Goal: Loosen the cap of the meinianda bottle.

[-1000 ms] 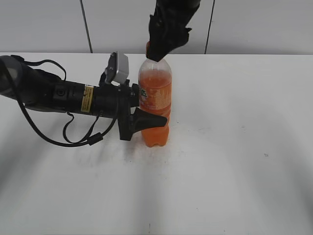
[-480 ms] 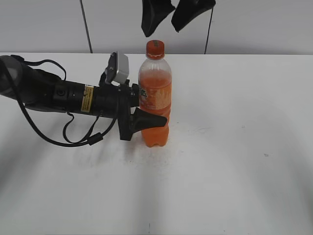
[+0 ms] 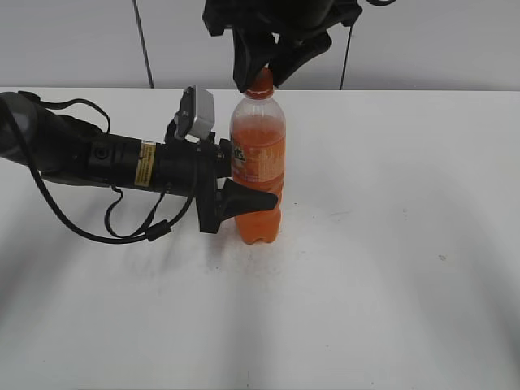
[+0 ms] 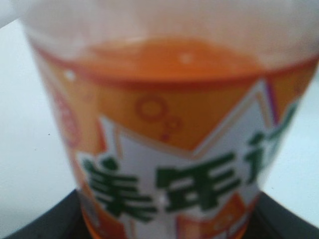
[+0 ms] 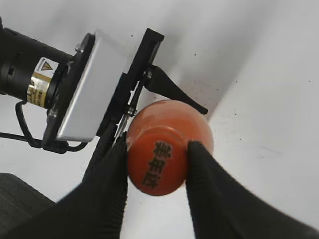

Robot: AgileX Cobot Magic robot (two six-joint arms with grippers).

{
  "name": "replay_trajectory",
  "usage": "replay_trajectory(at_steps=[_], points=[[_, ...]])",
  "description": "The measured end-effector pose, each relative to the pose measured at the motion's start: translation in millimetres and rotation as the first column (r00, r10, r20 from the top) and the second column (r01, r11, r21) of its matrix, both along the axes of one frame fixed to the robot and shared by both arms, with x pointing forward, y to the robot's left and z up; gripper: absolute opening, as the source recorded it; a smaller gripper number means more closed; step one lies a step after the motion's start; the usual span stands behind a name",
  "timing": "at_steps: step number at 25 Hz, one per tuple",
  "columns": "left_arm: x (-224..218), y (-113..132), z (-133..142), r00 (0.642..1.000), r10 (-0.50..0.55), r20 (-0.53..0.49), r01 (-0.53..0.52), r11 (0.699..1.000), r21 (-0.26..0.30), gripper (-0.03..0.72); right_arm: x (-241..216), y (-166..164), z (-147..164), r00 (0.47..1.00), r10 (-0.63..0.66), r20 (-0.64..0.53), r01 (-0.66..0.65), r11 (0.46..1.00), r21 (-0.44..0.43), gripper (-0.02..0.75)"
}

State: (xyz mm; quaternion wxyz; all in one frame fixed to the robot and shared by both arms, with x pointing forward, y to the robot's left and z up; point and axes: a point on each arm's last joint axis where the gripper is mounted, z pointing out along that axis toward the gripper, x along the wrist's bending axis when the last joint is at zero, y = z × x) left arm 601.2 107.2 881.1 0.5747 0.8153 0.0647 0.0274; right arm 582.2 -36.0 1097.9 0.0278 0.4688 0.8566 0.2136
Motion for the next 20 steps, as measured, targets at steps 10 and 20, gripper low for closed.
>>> replay_trajectory(at_steps=[10, 20], points=[[0.0, 0.1, -0.2, 1.000, 0.000, 0.000, 0.000, 1.000, 0.002, 0.407, 0.5, -0.5, -0.1, 0.790, 0.591, 0.165, -0.551, 0.801, -0.233, 0.268], [-0.2, 0.1, -0.3, 1.000, -0.003, 0.002, 0.003, 1.000, 0.004, 0.407, -0.1, 0.0, 0.4, 0.383, 0.907, 0.173, -0.796, 0.420, -0.436, 0.268]])
